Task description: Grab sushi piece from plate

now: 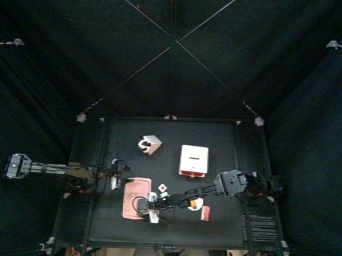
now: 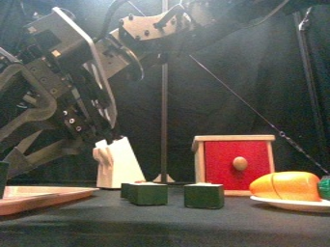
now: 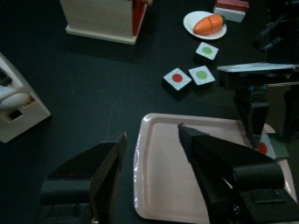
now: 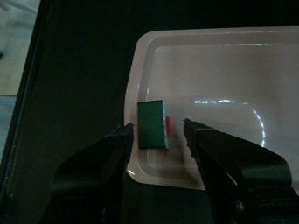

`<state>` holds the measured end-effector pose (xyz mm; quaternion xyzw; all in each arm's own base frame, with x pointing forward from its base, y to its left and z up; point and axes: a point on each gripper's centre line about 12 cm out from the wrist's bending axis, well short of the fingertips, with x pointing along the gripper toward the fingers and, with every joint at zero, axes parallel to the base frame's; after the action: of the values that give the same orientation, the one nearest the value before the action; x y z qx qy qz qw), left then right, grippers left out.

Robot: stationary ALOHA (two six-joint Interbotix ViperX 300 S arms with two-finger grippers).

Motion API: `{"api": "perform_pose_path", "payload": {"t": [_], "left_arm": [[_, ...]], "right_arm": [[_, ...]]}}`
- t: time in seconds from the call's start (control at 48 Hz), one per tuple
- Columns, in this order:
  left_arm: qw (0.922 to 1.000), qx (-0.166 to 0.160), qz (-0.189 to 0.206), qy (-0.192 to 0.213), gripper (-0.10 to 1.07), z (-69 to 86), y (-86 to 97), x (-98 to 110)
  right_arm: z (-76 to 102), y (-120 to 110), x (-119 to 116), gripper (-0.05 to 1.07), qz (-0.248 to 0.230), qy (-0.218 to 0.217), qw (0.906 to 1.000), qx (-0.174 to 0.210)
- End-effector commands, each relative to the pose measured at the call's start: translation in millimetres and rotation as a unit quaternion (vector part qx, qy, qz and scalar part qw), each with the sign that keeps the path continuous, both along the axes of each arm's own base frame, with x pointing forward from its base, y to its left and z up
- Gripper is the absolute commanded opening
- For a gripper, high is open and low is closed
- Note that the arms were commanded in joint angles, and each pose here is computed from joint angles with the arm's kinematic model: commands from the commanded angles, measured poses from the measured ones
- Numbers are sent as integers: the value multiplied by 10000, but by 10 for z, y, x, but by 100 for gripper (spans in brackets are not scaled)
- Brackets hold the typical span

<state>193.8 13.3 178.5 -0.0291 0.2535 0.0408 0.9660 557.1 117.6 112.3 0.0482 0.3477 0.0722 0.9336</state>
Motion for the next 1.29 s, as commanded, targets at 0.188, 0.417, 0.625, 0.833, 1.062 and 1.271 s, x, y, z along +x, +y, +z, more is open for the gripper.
{"api": "perform_pose_path", "payload": {"t": [0.188,0.417,0.625,0.833,1.062,1.271], "left_arm": [[10000,4,-12,-87,87,49,1,29],[10000,-3,-8,-88,87,49,1,29],[10000,5,-1,-73,87,42,4,25],[10000,5,-1,-73,87,42,4,25],[10000,-3,-1,-80,87,43,3,26],[10000,5,-1,-73,87,42,4,25]], "right_arm": [[223,22,63,84,27,-230,9997,23],[220,22,61,84,23,-214,9998,27],[219,22,60,84,23,-207,9998,25],[209,21,54,84,20,-175,9998,26],[213,21,56,84,20,-175,9998,26],[216,21,52,82,20,-175,9998,26]]}}
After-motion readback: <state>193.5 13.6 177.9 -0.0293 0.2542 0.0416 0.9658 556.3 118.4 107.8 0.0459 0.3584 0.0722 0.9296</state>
